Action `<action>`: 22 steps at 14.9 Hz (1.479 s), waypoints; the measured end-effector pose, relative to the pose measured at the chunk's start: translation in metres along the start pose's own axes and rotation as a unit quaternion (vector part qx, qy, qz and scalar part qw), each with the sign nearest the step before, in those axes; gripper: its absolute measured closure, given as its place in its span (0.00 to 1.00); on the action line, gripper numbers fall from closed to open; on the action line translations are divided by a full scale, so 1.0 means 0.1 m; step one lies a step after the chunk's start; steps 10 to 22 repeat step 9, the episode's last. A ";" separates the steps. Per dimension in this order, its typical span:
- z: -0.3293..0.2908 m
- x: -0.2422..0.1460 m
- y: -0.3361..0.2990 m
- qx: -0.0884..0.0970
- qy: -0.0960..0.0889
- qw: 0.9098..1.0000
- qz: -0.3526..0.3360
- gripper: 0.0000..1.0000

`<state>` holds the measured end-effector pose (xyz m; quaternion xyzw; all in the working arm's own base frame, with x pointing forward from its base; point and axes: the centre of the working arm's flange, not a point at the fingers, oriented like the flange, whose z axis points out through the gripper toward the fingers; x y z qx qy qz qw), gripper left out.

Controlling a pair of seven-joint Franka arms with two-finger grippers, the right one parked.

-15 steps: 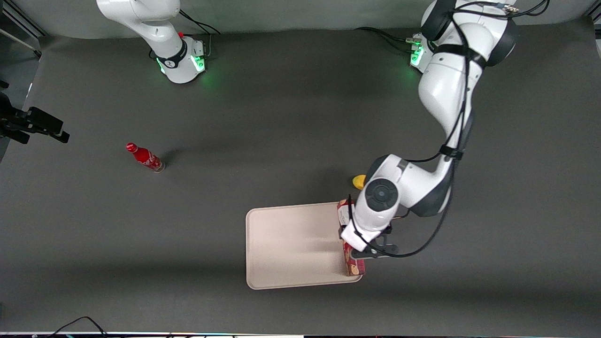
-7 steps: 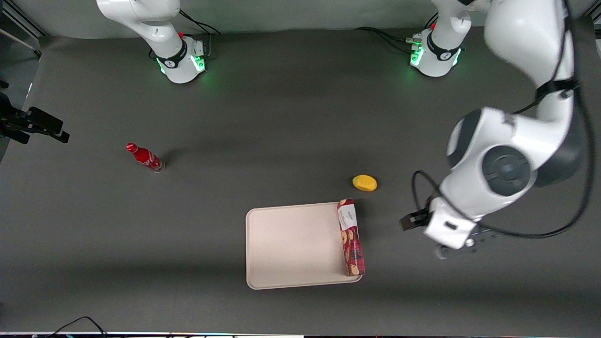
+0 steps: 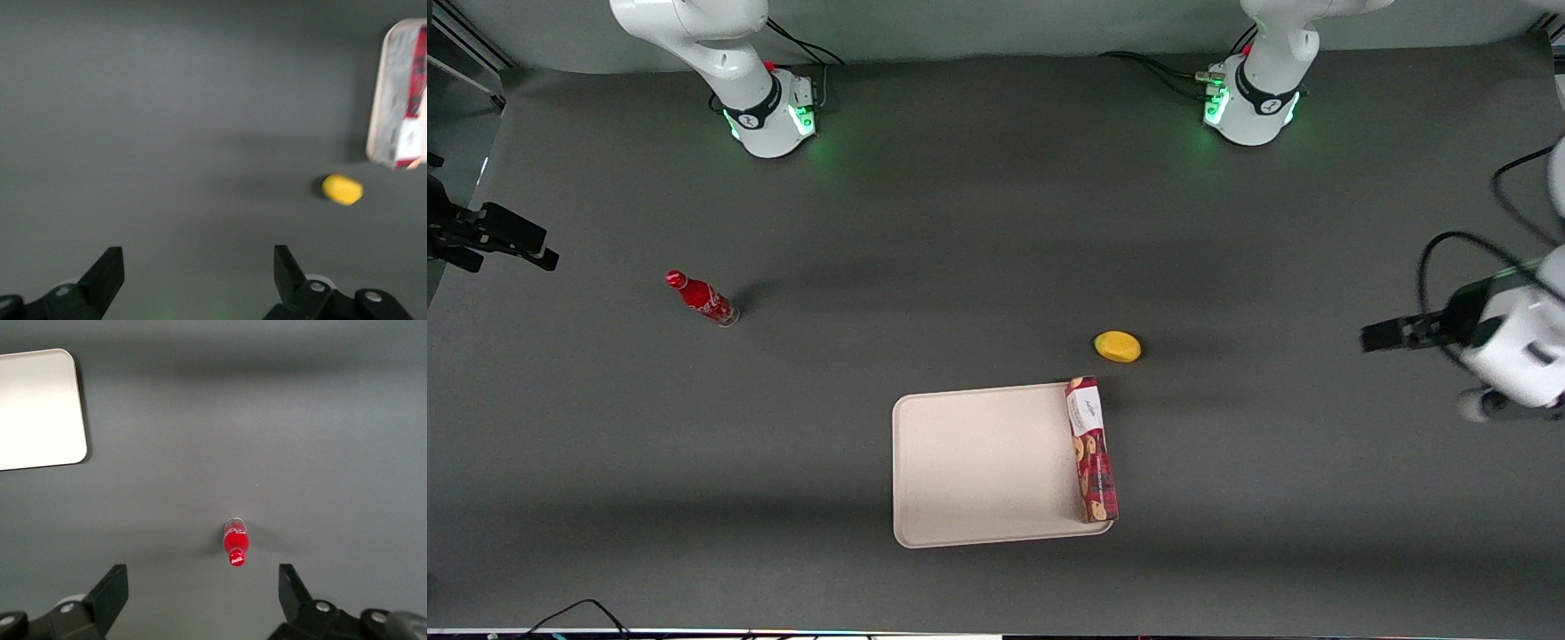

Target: Place red cookie box on tray

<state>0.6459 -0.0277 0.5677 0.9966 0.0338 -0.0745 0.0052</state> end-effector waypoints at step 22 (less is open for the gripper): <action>-0.27 -0.93 -0.58 0.006 0.008 1.000 0.000 0.00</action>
